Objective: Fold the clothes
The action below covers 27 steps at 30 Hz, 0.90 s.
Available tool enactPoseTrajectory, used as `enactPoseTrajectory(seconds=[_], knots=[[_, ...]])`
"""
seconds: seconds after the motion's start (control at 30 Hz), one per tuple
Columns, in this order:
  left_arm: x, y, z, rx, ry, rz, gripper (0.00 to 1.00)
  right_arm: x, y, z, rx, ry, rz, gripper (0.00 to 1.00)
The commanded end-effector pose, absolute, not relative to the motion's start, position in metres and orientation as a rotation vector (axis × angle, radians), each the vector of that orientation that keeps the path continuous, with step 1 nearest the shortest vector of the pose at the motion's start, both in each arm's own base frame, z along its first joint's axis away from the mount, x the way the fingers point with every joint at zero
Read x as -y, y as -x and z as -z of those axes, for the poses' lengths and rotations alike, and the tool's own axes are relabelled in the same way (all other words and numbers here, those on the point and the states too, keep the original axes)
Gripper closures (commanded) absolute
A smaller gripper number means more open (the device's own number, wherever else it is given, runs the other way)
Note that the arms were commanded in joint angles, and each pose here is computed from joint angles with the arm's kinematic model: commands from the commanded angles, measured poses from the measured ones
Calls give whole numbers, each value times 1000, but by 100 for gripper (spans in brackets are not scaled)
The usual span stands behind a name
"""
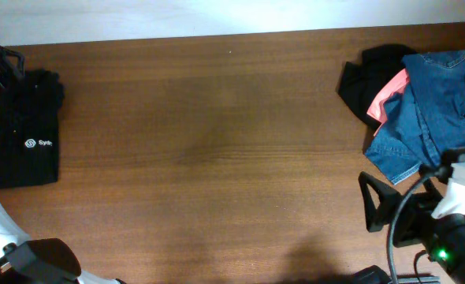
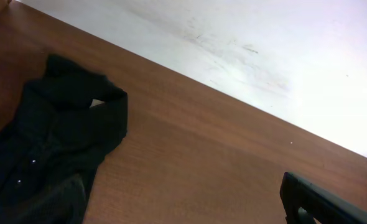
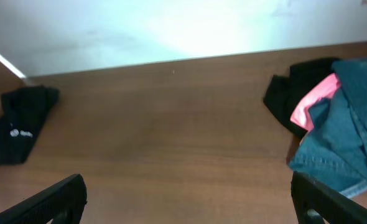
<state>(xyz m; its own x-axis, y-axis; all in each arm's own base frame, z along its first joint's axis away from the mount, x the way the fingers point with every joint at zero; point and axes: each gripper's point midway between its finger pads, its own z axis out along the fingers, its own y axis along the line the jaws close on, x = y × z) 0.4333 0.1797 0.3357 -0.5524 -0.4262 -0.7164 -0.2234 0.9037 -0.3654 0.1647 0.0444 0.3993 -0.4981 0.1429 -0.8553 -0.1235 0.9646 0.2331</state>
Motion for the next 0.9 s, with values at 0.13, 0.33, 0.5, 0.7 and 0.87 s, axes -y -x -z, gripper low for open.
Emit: enactPoseTrajectory(seconds=[0.13,0.33,0.5,0.7,0.87], knots=[[-181,-432,-340,-2160,467,302,0,-36,-158,-372,-2103,-44,-287,1],[-181,-432,-340,-2160,468,302,0,-16,-140,-328,-2114,-32,-168,1],[-181,-432,-340,-2160,469,301,0,12,-133,-308,-2002,-133,-42,1],[-181,-432,-340,-2160,469,301,0,-3,-159,-303,-1760,-140,-168,1],[-181,-432,-340,-2160,469,301,0,-15,-191,-294,-1590,-141,-236,1]])
